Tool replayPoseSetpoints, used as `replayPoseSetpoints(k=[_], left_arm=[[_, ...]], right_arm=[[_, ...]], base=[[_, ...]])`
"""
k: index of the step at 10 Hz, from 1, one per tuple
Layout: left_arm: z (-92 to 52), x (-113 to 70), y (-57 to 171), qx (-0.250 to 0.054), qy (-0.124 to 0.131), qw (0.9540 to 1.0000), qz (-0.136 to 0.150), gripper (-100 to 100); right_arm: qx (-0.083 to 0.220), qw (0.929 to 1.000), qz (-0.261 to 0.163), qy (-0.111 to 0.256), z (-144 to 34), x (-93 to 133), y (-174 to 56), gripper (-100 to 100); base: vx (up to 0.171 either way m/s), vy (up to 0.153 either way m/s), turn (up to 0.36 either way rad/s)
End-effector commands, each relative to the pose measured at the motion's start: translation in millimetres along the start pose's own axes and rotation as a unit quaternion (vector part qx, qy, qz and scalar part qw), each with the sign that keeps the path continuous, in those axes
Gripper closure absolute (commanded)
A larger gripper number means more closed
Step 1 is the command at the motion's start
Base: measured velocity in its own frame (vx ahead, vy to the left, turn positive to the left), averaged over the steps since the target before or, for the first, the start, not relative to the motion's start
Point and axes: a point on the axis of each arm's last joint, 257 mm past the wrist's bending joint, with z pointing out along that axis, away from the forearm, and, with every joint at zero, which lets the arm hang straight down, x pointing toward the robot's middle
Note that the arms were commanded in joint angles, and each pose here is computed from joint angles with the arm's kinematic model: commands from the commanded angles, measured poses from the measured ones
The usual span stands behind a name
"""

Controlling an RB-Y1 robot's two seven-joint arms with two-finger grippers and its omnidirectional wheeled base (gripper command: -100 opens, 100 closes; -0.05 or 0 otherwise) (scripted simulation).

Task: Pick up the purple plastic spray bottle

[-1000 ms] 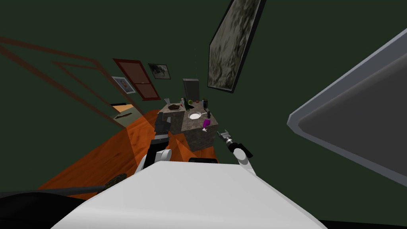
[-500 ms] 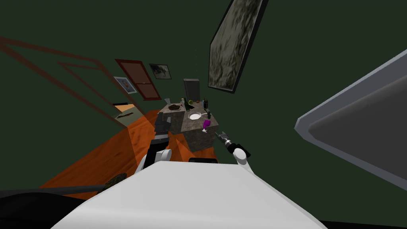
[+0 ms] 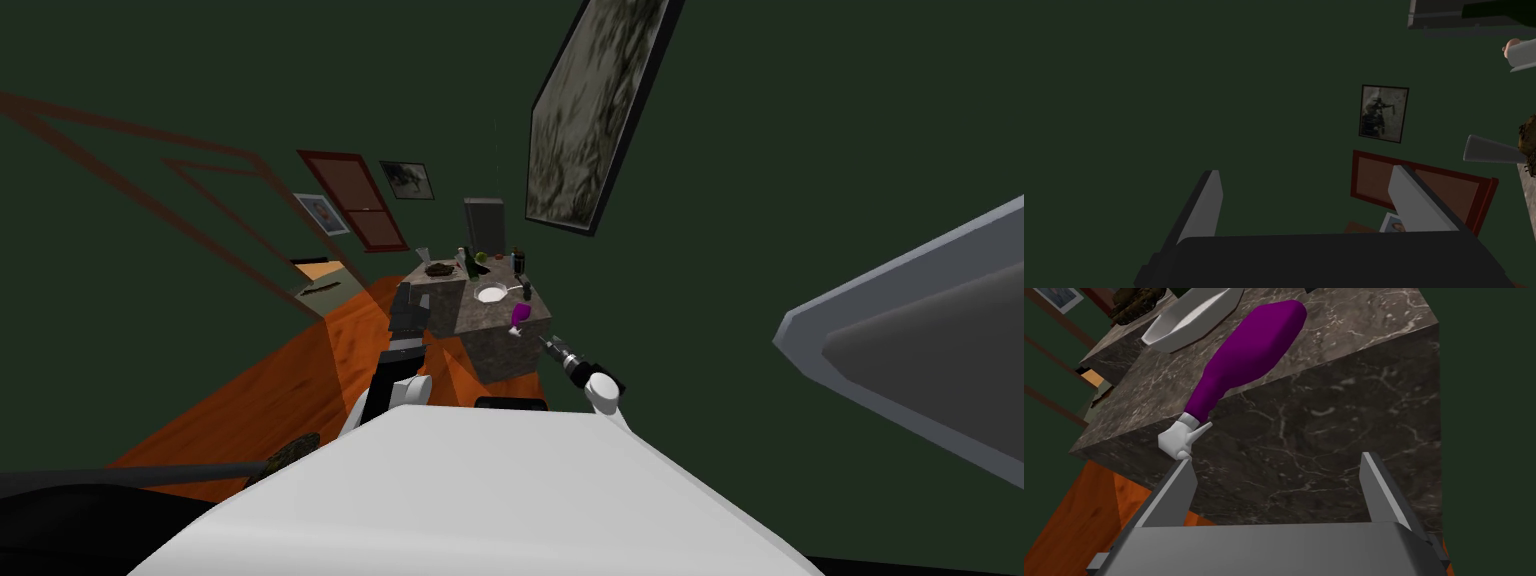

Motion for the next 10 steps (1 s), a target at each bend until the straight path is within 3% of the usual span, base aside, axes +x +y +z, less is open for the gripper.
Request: replayPoseSetpoints(k=[1, 4, 5, 6, 8, 9, 10], left_arm=[[0.0, 0.0, 0.0, 0.0, 0.0, 1.0, 0.0, 0], [0.0, 0.0, 0.0, 0.0, 0.0, 1.0, 0.0, 0], [0.0, 0.0, 0.0, 0.0, 0.0, 1.0, 0.0, 0], [0.0, 0.0, 0.0, 0.0, 0.0, 1.0, 0.0, 0], [0.0, 0.0, 0.0, 0.0, 0.0, 1.0, 0.0, 0], [0.0, 0.0, 0.0, 0.0, 0.0, 1.0, 0.0, 0], [0.0, 0.0, 0.0, 0.0, 0.0, 1.0, 0.0, 0]], right_arm=[[0.006, 0.9999, 0.013, 0.001, -0.6, -0.7, -2.3, -100], [0.044, 0.9939, 0.098, -0.025, 0.9, -24.7, -15.1, -100], [0.048, 0.9927, 0.109, -0.019, 0.8, -21.2, -16.9, -100], [0.063, 0.9875, 0.14, -0.036, 0.5, -34.3, -21.7, -100], [0.069, 0.9849, 0.157, -0.027, 0.4, -28.5, -24.2, -100], [0.083, 0.9772, 0.191, -0.039, -0.5, -38.8, -29.4, -100], [0.087, 0.9752, 0.201, -0.034, -0.6, -35.3, -30.6, -100]], base=[[0.013, -0.001, -0.005], [0.035, -0.003, 0.054], [0.037, 0.001, 0.032], [0.056, 0.001, 0.064], [0.029, -0.002, 0.028], [0.04, 0.002, 0.075], [0.043, -0.002, 0.047]])
